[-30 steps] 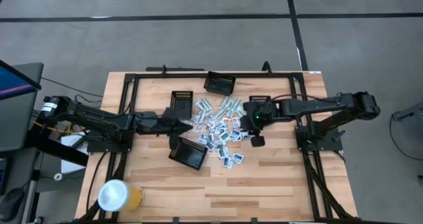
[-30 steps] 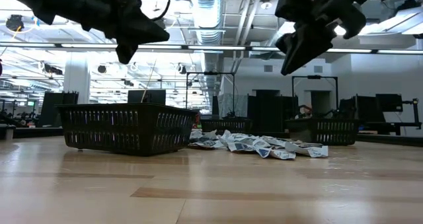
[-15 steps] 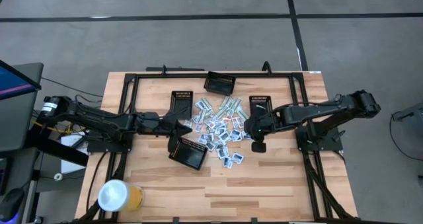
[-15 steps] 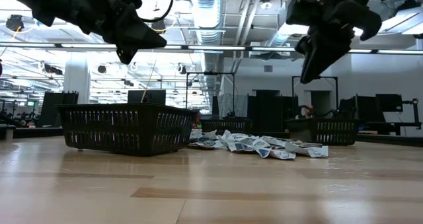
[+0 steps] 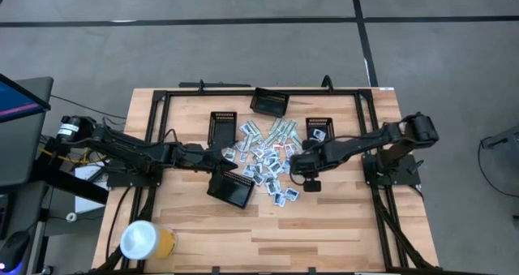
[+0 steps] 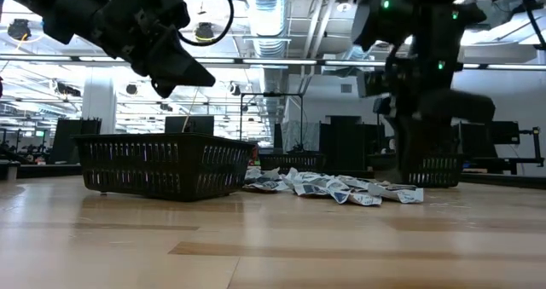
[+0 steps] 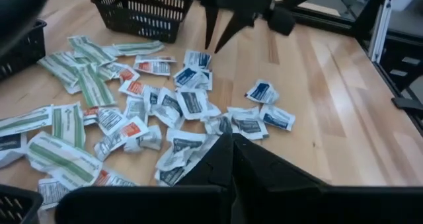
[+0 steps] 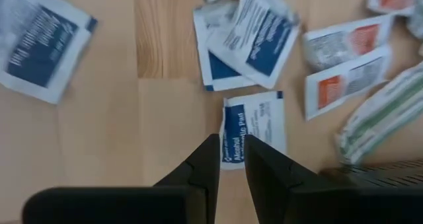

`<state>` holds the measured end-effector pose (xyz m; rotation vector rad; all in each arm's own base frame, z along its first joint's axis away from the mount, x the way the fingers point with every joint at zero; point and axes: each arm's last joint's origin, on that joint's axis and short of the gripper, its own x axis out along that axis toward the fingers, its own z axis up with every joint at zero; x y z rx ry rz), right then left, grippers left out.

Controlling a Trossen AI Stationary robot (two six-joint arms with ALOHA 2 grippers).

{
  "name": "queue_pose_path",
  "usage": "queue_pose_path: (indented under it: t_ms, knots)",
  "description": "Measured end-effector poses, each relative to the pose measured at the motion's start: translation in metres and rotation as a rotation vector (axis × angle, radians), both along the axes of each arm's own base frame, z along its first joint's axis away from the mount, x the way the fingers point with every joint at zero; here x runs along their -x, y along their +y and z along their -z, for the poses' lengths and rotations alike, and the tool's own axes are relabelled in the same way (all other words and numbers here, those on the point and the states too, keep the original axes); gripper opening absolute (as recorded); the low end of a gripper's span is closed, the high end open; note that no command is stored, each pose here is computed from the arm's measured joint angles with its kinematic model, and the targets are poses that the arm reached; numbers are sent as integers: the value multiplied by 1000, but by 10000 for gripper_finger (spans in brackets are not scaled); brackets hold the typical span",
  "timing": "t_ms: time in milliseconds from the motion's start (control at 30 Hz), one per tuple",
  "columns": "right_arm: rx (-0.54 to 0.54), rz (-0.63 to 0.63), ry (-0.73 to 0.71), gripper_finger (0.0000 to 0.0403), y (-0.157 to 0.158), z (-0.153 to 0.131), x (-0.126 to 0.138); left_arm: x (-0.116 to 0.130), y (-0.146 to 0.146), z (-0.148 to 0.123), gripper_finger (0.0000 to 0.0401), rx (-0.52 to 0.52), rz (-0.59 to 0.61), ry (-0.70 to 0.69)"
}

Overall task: Pick & Place First Aid Supplies
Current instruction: Put the white alcohol pad into the right black bin

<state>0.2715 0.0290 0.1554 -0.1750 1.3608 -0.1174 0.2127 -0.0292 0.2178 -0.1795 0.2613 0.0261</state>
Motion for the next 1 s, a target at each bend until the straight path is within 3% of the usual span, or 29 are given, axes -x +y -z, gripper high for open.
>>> queue_pose_path:
  t_ms: [367, 500, 600, 800, 1000]
  knots:
    - [-7, -23, 62, 63, 2, 28, -10, 0, 0, 0, 8, 15, -2, -4]
    - [-39, -25, 75, 39, 3, 29, -10, 0, 0, -1, 8, 18, -3, -5]
    - [-44, -26, 76, 8, 3, 27, -9, 0, 0, -1, 8, 18, -3, -6]
    - [-63, -5, 56, 2, 2, 18, -4, 0, 0, -1, 8, 20, -2, -7]
    - [-73, 20, -6, 1, 2, -4, 3, 12, -1, -13, 8, 41, 86, -48]
